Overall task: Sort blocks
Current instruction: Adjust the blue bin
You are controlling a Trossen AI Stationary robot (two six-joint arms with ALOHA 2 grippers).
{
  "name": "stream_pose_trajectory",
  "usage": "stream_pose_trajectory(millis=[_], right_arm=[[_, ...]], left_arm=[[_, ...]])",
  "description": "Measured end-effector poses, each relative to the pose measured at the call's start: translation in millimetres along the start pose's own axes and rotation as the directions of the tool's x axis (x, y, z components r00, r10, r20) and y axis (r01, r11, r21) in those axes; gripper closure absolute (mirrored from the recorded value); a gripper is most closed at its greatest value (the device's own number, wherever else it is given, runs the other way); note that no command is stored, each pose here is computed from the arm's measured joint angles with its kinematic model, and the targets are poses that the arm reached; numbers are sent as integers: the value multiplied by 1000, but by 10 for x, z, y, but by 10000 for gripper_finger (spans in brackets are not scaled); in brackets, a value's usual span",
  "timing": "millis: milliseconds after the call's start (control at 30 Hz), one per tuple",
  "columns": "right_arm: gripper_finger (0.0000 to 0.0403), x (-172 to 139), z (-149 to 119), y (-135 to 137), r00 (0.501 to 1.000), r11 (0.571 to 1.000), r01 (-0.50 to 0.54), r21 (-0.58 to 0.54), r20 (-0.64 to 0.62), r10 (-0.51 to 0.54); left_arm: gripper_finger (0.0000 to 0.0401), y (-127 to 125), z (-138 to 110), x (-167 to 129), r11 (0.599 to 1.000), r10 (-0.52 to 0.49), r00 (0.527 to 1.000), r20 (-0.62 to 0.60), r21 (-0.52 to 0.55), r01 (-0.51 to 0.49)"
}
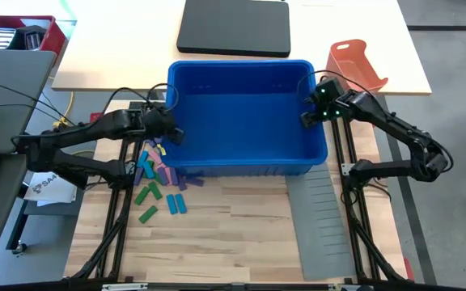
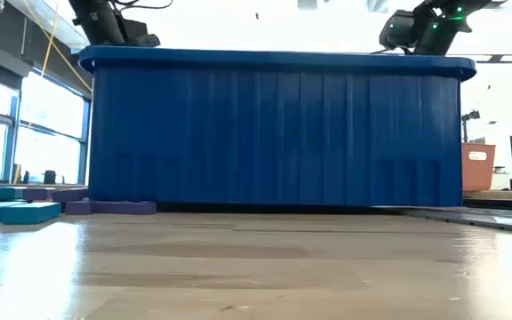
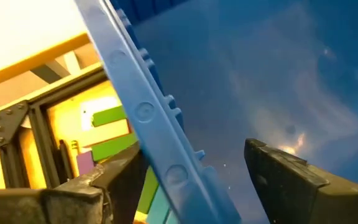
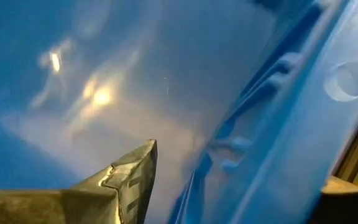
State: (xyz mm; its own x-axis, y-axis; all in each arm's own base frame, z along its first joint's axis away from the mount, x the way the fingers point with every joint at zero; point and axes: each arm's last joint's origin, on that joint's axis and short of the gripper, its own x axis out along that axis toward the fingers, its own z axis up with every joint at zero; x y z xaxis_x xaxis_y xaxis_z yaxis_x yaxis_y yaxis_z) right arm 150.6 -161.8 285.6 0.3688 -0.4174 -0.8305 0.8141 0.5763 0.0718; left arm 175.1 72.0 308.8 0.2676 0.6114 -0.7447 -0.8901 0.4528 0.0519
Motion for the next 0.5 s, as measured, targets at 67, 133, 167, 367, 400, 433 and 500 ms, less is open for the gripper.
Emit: stream_pose_trajectory(millis=[67,133,167,367,400,433,500], right_arm=[[166,-10,25,5,999,1000,5,1,31,-5],[166,-19,51,35,998,1000,8,-3,68,-8],[166,-28,57,49,997,1000,9,-5,81,-8],[166,-69,49,138,991,998,58,-25,119,-55],[166,-94,48,151,987,996,90,-29,139,-85],[166,-130,48,167,980,992,119,-31,163,-112],[166,-220,36,191,962,984,176,-33,215,-165]], left_arm=[[124,34,-5,-39,1000,7,1000,11,-11,-7],[119,65,-12,-74,1000,8,1000,20,-28,-8],[118,88,-17,-97,999,12,1000,29,-36,-11],[117,211,-10,-252,996,27,991,129,-87,-16],[117,228,-14,-282,996,22,989,143,-93,-9],[117,239,-17,-311,996,12,988,157,-91,2],[118,247,-13,-368,997,-18,981,192,-75,33]])
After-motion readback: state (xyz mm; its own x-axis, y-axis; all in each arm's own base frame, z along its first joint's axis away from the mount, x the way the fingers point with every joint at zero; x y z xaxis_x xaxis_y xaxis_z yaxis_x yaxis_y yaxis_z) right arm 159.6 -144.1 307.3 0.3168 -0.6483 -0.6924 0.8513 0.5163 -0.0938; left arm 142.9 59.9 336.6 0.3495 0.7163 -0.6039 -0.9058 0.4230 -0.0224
